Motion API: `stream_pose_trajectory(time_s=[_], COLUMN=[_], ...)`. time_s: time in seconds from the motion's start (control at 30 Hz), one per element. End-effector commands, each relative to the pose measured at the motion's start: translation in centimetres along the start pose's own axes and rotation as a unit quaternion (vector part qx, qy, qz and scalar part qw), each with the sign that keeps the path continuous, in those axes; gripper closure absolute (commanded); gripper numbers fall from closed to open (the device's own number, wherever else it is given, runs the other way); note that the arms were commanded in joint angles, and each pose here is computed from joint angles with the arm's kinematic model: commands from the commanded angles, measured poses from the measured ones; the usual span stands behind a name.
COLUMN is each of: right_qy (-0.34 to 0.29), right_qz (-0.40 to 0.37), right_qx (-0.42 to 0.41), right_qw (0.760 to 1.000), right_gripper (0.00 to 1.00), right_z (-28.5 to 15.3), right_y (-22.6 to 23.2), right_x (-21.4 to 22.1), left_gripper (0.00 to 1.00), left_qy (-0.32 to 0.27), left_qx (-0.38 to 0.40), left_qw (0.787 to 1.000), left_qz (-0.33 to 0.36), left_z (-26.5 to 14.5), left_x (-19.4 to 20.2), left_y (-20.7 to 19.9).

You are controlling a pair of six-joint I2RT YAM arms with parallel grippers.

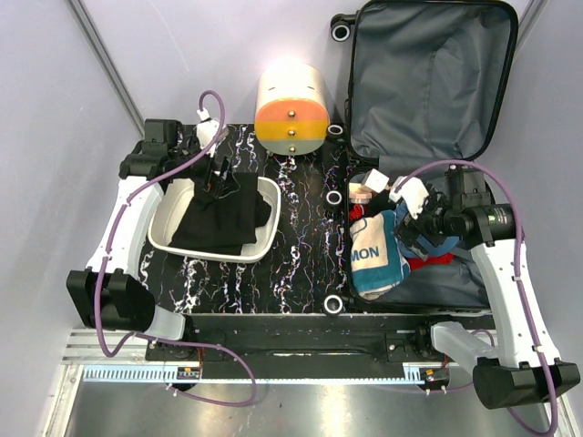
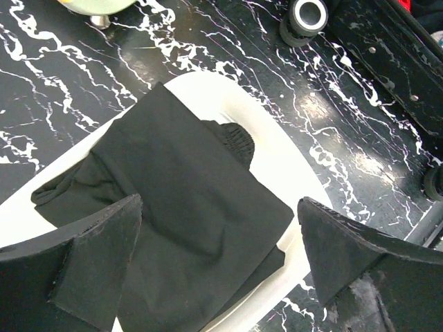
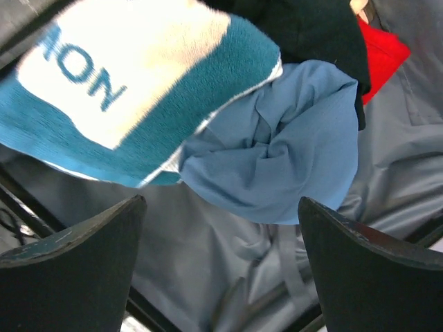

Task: Open, take out, and arrange the luggage

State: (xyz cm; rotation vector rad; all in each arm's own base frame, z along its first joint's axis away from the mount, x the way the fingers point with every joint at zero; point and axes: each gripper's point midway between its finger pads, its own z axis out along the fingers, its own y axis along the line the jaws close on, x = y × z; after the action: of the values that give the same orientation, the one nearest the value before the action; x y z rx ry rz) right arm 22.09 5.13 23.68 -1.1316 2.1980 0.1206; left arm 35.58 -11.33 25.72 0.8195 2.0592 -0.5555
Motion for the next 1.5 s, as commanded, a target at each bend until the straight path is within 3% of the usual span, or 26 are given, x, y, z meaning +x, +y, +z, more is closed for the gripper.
stream_pose_trajectory(time_s=[0.0,0.1,0.33,0.37,0.4,0.47,0.5,0.57,0.6,0.63,0.87,1.0,1.2,1.27,1.47], right_qy=[0.045,0.088,0.073,0.079,0.08,0.071,0.068,0.057,0.038,0.032,-0.053,-0.166,-0.307,-0.332,-0.375], right_qz=[-0.13,-0.165,-0.16,-0.155,-0.145,-0.117,-0.104,-0.088,-0.081,-0.076,-0.056,-0.055,0.001,0.003,0.026], right_qx=[0.038,0.052,0.057,0.057,0.066,0.089,0.097,0.117,0.135,0.137,0.179,0.16,0.085,0.055,-0.019], right_qw=[0.99,0.981,0.983,0.983,0.984,0.987,0.988,0.988,0.987,0.987,0.981,0.972,0.948,0.942,0.927], right_gripper=[0.0,0.0,0.01,0.04,0.21,0.39,0.54,0.7,0.88,0.99,1.0,1.0,1.0,1.0,1.0], right_z=[1.1,3.0,6.7,7.3,7.4,7.3,6.9,5.3,3.9,3.3,-3.5,-7.2,-10.5,-10.6,-9.8], right_y=[-2.8,-4.2,-6.2,-6.5,-7.1,-8.6,-9.4,-11.0,-12.2,-12.5,-14.4,-12.7,-9.6,-8.1,-4.6], right_x=[2.2,4.5,4.1,4.3,4.5,3.9,3.8,2.9,2.0,1.7,-3.6,-9.2,-15.8,-17.6,-21.2], left_gripper=[0.01,0.01,0.01,0.01,0.01,0.01,0.01,0.01,0.01,0.01,0.01,0.01,0.01,0.01,0.01], left_qy=[-0.002,-0.003,-0.001,-0.001,-0.003,-0.007,-0.009,-0.016,-0.024,-0.029,-0.078,-0.112,-0.178,-0.226,-0.25], left_qx=[0.032,0.037,0.039,0.04,0.041,0.041,0.042,0.046,0.048,0.049,0.061,0.087,0.153,0.188,0.259], left_qw=[0.999,0.999,0.999,0.999,0.999,0.999,0.999,0.999,0.998,0.998,0.995,0.99,0.972,0.955,0.932], left_qz=[-0.01,-0.009,-0.014,-0.016,-0.017,-0.017,-0.019,-0.017,-0.017,-0.017,0.01,0.025,0.033,0.034,0.041], left_z=[0.4,0.2,0.2,0.2,0.1,0.0,-0.1,-0.2,-0.4,-0.4,-1.5,-2.0,-0.8,-1.3,0.8], left_x=[0.2,0.1,0.5,0.4,0.3,0.0,-0.2,-0.8,-1.5,-1.8,-6.4,-9.0,-11.3,-13.4,-14.5], left_y=[-1.4,-1.8,-2.0,-2.1,-2.1,-2.2,-2.3,-2.4,-2.5,-2.5,-3.1,-5.2,-11.1,-14.2,-21.7])
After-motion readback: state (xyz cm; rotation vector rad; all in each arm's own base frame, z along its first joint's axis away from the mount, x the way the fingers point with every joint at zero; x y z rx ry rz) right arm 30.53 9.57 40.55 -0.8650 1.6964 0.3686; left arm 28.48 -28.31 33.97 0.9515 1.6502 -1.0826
